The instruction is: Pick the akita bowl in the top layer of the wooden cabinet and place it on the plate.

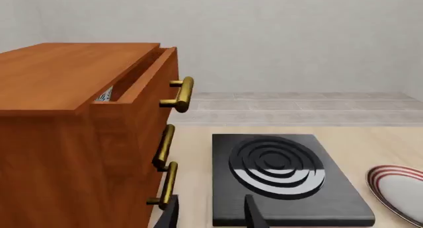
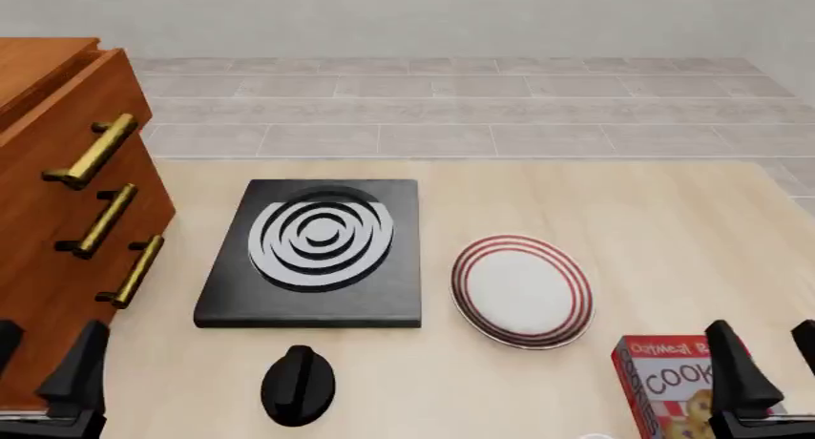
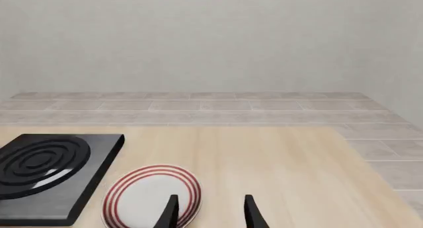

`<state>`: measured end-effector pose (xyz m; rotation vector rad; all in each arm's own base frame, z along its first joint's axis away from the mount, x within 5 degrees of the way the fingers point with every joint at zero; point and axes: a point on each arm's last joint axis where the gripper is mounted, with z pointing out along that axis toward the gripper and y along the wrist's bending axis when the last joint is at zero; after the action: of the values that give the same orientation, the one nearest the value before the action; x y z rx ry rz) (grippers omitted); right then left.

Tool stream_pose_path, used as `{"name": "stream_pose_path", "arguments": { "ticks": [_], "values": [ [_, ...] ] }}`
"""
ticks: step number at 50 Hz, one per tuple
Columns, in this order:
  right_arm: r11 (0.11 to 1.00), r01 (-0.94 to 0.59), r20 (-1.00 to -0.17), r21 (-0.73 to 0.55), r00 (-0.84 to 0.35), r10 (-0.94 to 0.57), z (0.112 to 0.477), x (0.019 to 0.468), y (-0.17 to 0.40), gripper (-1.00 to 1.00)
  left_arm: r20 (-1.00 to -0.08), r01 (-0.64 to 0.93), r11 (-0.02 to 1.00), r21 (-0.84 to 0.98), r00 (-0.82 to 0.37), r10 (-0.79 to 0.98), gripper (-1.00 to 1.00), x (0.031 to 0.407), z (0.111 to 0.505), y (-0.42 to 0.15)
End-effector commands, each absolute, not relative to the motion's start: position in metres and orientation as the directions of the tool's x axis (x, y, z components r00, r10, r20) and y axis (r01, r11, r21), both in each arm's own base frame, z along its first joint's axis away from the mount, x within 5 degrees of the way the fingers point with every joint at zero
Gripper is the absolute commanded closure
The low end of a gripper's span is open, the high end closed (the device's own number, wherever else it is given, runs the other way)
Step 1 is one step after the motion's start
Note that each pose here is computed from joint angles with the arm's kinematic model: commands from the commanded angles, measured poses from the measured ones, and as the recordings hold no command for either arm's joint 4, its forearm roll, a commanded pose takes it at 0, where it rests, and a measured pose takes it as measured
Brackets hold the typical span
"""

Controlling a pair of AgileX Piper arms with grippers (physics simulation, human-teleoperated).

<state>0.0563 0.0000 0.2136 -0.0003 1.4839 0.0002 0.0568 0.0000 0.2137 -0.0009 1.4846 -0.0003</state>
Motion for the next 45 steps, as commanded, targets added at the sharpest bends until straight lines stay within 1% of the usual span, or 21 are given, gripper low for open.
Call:
{"name": "stream_pose_path", "arguments": {
  "ticks": [1,28,45],
  "values": [
    [1.0,-0.004,-0.996,0.0,0.087,0.001,0.215,0.056,0.0,-1.0,-0.997,-0.005,1.0,-0.005,0.081,-0.004,-1.0,0.06,0.215,0.0],
    [1.0,-0.009,-0.996,-0.012,0.09,-0.011,0.218,0.055,0.001,-1.0,-0.996,-0.006,1.0,0.022,0.087,0.023,-1.0,0.063,0.222,0.0],
    [1.0,-0.01,-0.996,-0.017,0.087,-0.016,0.218,0.055,0.001,-1.0,-0.996,0.021,1.0,0.016,0.09,0.014,-1.0,0.064,0.254,-0.001]
  ]
}}
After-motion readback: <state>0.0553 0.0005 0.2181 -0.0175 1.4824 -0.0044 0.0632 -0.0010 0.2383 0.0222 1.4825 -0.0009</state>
